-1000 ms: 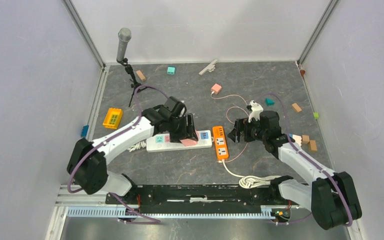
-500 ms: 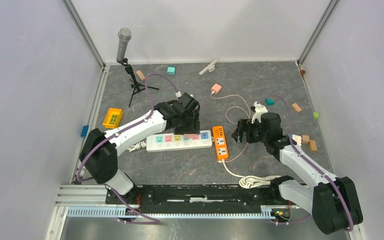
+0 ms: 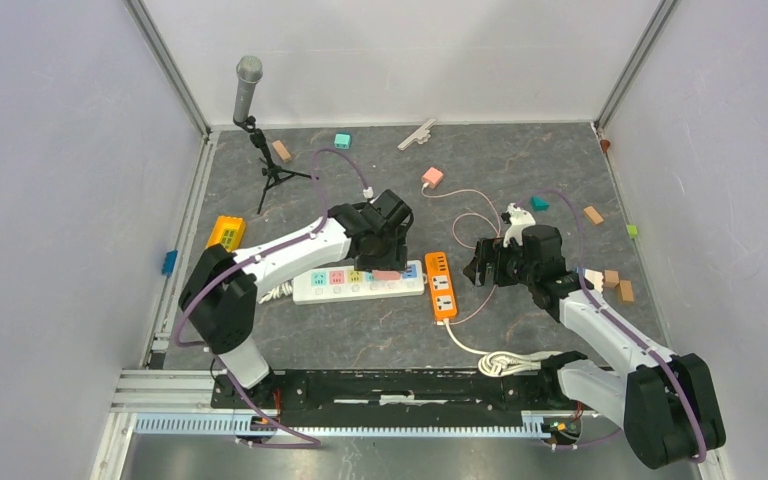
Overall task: Insert the plug
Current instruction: Insert the plug into the socket.
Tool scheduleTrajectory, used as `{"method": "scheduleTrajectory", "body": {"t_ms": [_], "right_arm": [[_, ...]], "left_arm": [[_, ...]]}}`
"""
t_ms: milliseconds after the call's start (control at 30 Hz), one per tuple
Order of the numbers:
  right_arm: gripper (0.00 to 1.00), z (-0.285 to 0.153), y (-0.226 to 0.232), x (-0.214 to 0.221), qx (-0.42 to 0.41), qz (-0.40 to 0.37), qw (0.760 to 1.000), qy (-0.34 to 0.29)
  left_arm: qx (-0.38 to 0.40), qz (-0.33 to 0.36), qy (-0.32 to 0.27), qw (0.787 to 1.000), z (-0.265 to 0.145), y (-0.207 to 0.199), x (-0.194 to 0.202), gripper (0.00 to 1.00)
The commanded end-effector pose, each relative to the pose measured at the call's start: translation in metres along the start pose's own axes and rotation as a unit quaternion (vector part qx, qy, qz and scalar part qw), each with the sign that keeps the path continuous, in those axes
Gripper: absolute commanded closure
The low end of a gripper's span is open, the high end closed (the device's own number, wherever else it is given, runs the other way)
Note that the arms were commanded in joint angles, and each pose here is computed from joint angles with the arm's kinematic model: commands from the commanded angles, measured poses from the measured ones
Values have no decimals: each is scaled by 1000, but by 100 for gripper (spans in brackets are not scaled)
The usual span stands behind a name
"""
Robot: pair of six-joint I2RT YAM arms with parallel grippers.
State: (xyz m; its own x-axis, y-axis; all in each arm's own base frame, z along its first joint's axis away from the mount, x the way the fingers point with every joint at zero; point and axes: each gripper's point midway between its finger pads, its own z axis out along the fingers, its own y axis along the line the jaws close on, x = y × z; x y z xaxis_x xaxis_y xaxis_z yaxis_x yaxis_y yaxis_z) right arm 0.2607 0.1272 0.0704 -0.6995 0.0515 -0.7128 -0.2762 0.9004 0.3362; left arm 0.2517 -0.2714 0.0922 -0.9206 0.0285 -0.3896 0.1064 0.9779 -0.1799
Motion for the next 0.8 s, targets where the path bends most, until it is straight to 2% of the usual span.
{"method": "scheduleTrajectory", "body": {"t_ms": [0, 467, 767], "right_arm": [[2, -3, 2, -13, -2, -15, 1000, -17], [2, -1, 1, -10, -4, -19, 1000, -10], [2, -2, 1, -10, -5, -21, 1000, -9]], "left_arm": [[5, 12, -23, 1000, -2, -12, -15, 98], [-21, 9, -8, 1000, 13, -6, -7, 98], [-16, 9, -23, 1000, 9, -12, -14, 98]]}}
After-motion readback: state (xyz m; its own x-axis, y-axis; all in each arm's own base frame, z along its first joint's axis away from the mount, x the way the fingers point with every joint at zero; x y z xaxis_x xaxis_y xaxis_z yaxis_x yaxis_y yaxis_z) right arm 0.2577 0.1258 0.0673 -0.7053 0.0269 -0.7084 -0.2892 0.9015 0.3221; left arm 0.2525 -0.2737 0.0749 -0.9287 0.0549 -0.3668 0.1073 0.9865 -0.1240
